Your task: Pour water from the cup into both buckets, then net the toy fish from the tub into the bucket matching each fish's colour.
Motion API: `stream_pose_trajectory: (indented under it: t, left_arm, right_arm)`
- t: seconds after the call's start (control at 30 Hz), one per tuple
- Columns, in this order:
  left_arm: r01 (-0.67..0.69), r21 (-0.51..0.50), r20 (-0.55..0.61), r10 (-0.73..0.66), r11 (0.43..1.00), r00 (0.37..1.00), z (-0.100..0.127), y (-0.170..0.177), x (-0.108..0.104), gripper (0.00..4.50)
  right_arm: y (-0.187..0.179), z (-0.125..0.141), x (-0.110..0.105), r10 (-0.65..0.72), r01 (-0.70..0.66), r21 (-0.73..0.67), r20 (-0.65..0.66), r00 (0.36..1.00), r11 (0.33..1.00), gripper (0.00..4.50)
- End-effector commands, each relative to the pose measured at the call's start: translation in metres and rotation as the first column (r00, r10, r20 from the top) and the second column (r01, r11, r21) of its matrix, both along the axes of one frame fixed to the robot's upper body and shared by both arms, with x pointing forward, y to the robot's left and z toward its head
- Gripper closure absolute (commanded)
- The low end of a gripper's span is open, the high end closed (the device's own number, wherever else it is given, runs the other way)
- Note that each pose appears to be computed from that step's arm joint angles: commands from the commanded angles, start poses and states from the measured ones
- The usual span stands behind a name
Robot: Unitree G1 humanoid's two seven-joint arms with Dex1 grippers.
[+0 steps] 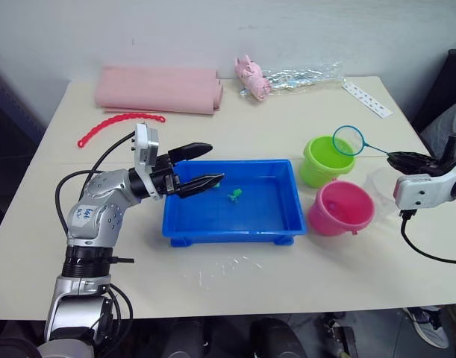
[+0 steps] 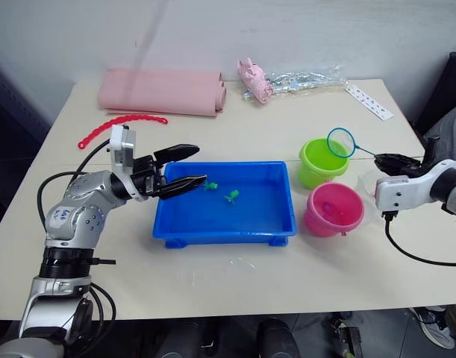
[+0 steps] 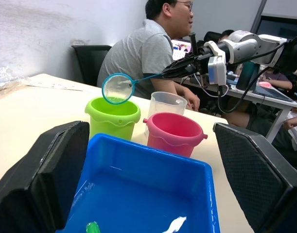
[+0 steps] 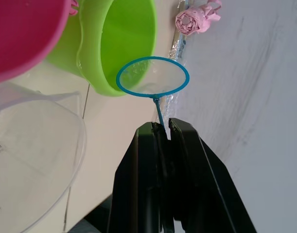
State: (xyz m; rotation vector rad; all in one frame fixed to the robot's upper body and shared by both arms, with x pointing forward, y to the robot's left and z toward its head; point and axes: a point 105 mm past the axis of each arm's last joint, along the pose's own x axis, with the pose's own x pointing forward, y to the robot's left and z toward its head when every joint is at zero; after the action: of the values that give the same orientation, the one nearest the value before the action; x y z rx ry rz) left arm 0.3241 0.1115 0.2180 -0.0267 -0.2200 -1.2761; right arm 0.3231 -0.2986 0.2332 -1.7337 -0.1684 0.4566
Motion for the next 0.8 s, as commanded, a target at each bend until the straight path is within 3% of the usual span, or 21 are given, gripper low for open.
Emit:
stream_pose_trajectory:
  t: [0.03, 0.13, 0.33, 0.57, 0.8]
  left_arm:
    - [-0.005, 0.006, 0.049, 0.005, 1.000, 0.999, 0.008, 0.008, -0.005, 0.03]
    - [-0.018, 0.017, 0.060, 0.017, 1.000, 0.998, 0.008, 0.026, -0.008, 0.03]
    - [-0.069, 0.106, 0.053, 0.063, 0.992, 0.997, -0.006, 0.067, -0.017, 0.03]
    - [-0.159, 0.165, 0.017, 0.159, 0.973, 0.987, -0.025, 0.101, -0.022, 0.03]
    - [-0.186, 0.225, 0.018, 0.187, 0.956, 0.982, -0.036, 0.106, -0.030, 0.03]
  right_arm:
    - [0.011, 0.045, -0.005, 0.021, -0.030, 0.377, 0.029, 0.999, 0.926, 4.50]
    - [0.030, 0.050, -0.015, 0.127, -0.060, 0.515, -0.096, 0.987, 0.855, 4.50]
    - [0.082, 0.048, -0.027, 0.310, -0.094, 0.597, -0.269, 0.912, 0.797, 4.50]
    - [0.123, -0.001, -0.031, 0.382, -0.038, 0.567, -0.503, 0.775, 0.823, 4.50]
    - [0.116, -0.028, -0.003, 0.280, -0.039, 0.447, -0.486, 0.828, 0.894, 4.50]
